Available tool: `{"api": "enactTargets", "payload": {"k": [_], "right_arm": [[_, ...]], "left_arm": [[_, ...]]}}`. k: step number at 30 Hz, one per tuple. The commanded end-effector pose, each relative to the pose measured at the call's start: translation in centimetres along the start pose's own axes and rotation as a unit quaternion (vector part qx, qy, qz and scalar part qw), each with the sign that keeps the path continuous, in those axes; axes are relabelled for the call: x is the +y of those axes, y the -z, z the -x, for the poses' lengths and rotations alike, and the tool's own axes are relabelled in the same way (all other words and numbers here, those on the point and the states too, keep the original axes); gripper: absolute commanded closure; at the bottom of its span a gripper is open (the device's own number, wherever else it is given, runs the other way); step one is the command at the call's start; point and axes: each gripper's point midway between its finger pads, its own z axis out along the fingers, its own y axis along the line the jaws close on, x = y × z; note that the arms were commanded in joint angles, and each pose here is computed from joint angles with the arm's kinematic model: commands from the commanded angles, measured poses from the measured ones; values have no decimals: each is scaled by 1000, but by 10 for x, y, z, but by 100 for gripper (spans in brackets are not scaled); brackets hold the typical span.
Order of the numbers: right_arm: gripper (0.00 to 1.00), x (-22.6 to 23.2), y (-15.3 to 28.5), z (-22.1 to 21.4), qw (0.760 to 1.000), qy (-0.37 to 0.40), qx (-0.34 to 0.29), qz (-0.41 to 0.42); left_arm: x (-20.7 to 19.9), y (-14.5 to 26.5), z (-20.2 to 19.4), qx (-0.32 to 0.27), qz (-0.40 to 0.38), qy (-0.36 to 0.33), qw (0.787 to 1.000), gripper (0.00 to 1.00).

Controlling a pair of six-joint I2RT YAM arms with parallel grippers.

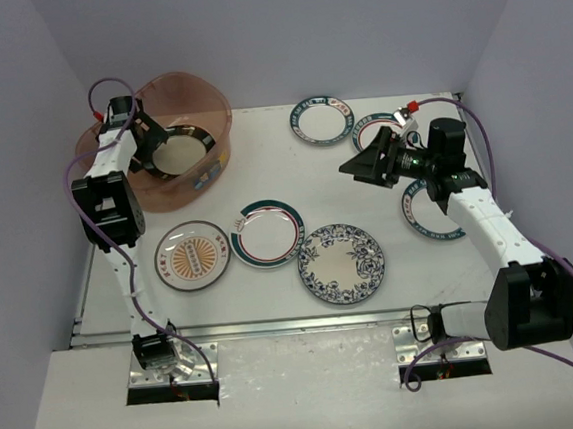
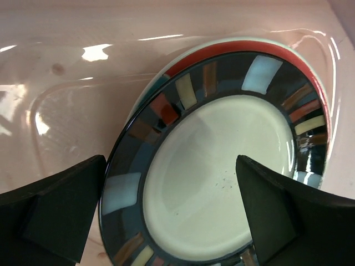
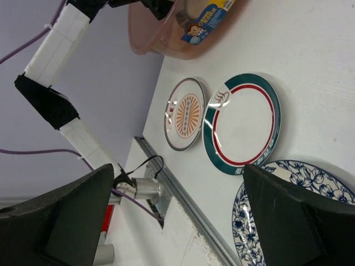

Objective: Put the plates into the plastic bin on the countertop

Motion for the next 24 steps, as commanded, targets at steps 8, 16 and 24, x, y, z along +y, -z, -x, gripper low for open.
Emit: {"api": "enactTargets", "payload": {"k": [8, 16, 24], "right_arm": [[1, -17, -4, -3, 999, 36, 16, -28], [1, -23, -18, -12, 996, 65, 41, -51], [1, -114, 23, -35, 956, 82, 17, -280]], "left_arm": [[-23, 21, 34, -34, -7, -31, 999, 0], [-56, 137, 75, -117, -111, -3, 987, 0], [-30, 321, 50, -132, -321, 68, 935, 0]]}}
